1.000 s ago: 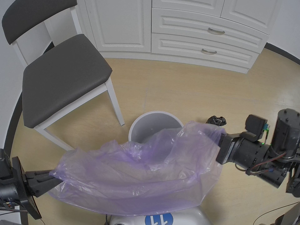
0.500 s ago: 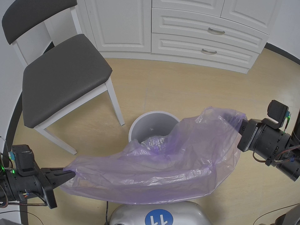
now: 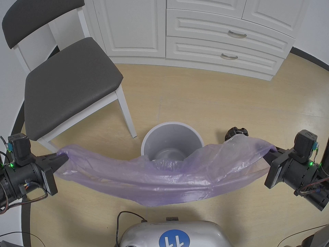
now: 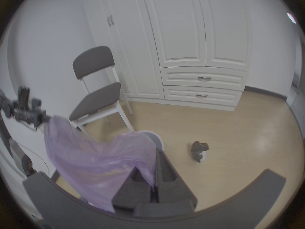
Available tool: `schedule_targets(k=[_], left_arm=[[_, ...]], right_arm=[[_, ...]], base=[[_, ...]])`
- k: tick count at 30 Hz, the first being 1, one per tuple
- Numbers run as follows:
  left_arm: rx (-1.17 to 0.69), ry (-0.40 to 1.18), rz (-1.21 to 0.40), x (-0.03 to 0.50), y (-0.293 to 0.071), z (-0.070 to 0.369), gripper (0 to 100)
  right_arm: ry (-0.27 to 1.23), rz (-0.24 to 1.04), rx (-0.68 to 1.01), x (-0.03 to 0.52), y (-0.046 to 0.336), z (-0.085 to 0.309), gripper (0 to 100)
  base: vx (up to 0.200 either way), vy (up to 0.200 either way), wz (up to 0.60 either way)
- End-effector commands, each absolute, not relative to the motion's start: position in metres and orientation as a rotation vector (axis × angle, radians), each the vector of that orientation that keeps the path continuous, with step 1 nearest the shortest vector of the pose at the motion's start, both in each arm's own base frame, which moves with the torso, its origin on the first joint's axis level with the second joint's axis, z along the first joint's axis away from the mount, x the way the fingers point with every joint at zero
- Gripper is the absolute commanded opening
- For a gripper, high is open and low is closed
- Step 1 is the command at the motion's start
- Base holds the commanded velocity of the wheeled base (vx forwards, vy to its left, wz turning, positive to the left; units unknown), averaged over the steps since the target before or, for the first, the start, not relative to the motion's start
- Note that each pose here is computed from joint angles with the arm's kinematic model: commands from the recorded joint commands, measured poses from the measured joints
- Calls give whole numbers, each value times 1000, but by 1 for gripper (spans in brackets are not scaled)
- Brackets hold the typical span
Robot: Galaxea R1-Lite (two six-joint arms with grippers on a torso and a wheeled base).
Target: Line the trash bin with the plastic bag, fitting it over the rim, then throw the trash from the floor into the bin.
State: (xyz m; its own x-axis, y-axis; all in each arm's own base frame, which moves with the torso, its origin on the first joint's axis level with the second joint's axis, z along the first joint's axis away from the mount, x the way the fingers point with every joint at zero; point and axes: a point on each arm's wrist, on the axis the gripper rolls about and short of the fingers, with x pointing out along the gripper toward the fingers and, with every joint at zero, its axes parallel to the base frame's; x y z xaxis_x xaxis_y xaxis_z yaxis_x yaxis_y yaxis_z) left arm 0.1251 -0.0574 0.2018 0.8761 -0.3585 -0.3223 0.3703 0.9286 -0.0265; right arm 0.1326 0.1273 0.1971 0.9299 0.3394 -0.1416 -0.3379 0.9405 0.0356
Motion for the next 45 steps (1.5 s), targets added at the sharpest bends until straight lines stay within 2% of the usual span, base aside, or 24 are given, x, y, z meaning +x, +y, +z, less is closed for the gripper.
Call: schedule_targets(k=[1,23,32,45], left_arm=[[27,302,-352,133,-56,201,0],[25,306,-290,141,-49,197,0],[24,307,-271,142,-46,197,0],[22,265,-320,140,-54,200,0]], right_arm=[[155,314,-86,123,115,184,0],[186,271,-235,118,101,167,0],[199,235,-266,122,94,163,0],[182,269,-256,121,100,166,0]], base=[[0,0,0],[0,0,0],[0,0,0],[0,0,0]])
